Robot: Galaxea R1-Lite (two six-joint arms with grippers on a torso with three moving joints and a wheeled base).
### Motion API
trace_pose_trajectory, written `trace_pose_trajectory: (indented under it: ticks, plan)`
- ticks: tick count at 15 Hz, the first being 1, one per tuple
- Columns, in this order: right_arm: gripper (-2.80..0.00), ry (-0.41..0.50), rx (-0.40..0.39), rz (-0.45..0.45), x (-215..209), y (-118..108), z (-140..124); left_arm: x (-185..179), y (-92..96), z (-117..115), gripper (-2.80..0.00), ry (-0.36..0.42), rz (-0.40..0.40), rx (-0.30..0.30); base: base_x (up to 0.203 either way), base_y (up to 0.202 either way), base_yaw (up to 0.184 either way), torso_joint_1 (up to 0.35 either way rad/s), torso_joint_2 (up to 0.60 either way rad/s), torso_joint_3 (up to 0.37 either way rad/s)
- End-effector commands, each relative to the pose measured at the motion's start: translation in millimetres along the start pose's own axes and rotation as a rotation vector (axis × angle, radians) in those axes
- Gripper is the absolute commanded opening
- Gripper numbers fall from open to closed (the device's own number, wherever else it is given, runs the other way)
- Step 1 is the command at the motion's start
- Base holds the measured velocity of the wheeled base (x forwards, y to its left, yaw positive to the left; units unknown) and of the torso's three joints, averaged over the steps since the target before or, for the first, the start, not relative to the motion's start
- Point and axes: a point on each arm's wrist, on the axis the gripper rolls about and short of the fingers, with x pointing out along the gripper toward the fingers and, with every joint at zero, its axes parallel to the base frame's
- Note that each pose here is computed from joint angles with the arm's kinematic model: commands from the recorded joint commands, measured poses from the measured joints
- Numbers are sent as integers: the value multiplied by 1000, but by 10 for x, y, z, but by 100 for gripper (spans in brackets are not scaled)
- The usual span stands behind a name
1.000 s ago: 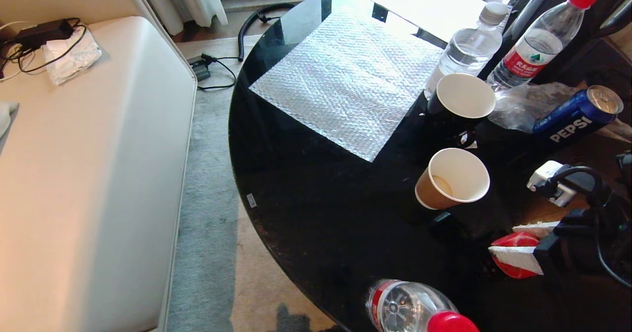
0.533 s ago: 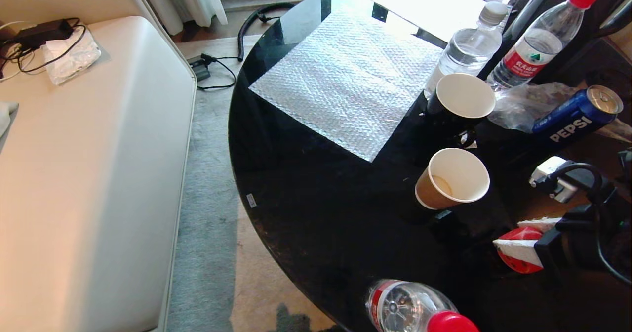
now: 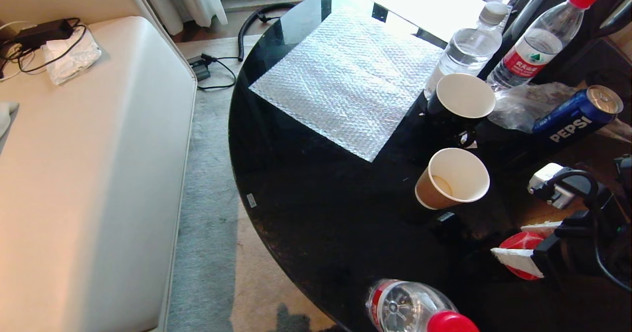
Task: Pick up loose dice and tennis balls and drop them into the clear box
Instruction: Pick up toys out of the box
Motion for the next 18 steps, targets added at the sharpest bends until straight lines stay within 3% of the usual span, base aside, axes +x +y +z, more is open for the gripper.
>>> trace_pose_trajectory:
  ticks: [1,9,18]
  plan:
    - [0,-19,-3,-5,8,-7,22,0,0,0,-280,0,1,0,0,0,0,0,0,0]
    - [0,-59,-28,-49,-220,23,-69,0,0,0,-280,0,1,0,0,0,0,0,0,0]
    - [0,15,-37,-21,-375,106,-332,0,0,0,-280,0,1,0,0,0,0,0,0,0]
